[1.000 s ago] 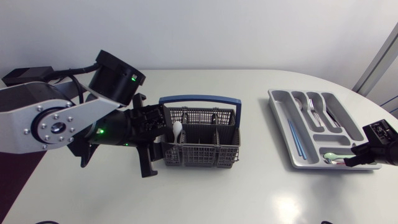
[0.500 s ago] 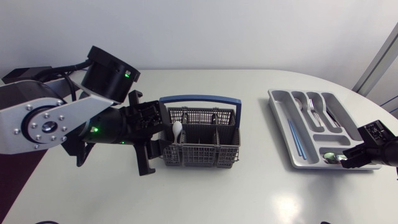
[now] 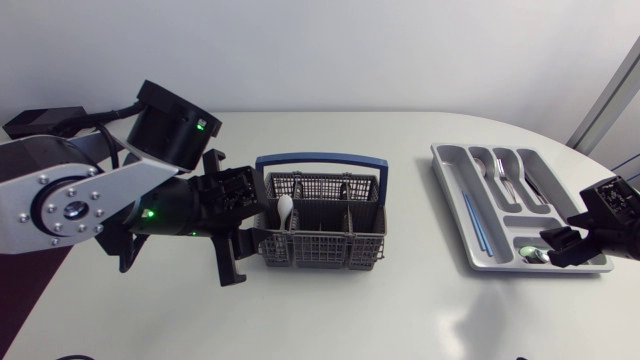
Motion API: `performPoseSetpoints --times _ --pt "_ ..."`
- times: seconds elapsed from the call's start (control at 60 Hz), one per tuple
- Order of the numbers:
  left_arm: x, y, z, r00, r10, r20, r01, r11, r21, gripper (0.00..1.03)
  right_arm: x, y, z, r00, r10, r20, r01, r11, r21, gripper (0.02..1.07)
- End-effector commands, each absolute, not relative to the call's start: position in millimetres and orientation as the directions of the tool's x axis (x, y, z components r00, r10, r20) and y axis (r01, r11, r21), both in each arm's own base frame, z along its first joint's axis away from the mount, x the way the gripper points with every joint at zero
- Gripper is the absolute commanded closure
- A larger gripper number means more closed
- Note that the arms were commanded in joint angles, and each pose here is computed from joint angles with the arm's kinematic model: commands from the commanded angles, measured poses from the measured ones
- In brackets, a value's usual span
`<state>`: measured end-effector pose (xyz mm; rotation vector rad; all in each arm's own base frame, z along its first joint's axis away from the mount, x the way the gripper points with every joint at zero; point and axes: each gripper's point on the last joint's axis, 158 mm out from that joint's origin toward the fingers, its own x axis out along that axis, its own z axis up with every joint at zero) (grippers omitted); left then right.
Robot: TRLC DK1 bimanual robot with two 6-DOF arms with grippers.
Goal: Unload the cutlery basket into the drawer organizer.
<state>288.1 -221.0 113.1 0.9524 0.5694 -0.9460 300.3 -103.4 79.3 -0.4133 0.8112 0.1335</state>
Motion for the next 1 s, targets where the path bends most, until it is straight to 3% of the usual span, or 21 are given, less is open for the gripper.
performPoseSetpoints --times 0.0,0.267,0.617,0.983 --pt "285.1 -213.9 109.1 0.491 -0.405 -0.771 0.870 0.282 0.405 0.49 291.0 -72.3 76.7 0.672 0.043 -0.739 -0.315 0.920 -0.233 0.34" --pt "284.2 -202.1 103.2 0.492 -0.388 -0.779 0.866 0.313 0.390 0.49 289.3 33.5 117.4 0.689 0.256 -0.678 -0.450 0.884 -0.124 0.34" --pt "288.4 -199.7 108.4 0.479 -0.433 -0.763 0.862 0.393 0.319 0.49 281.2 124.8 153.0 0.654 0.446 -0.611 -0.573 0.819 -0.015 0.34" --pt "290.4 -222.5 87.1 0.415 -0.547 -0.727 0.870 0.473 0.140 0.49 288.5 166.2 146.8 0.645 0.463 -0.608 -0.601 0.799 -0.028 0.34"
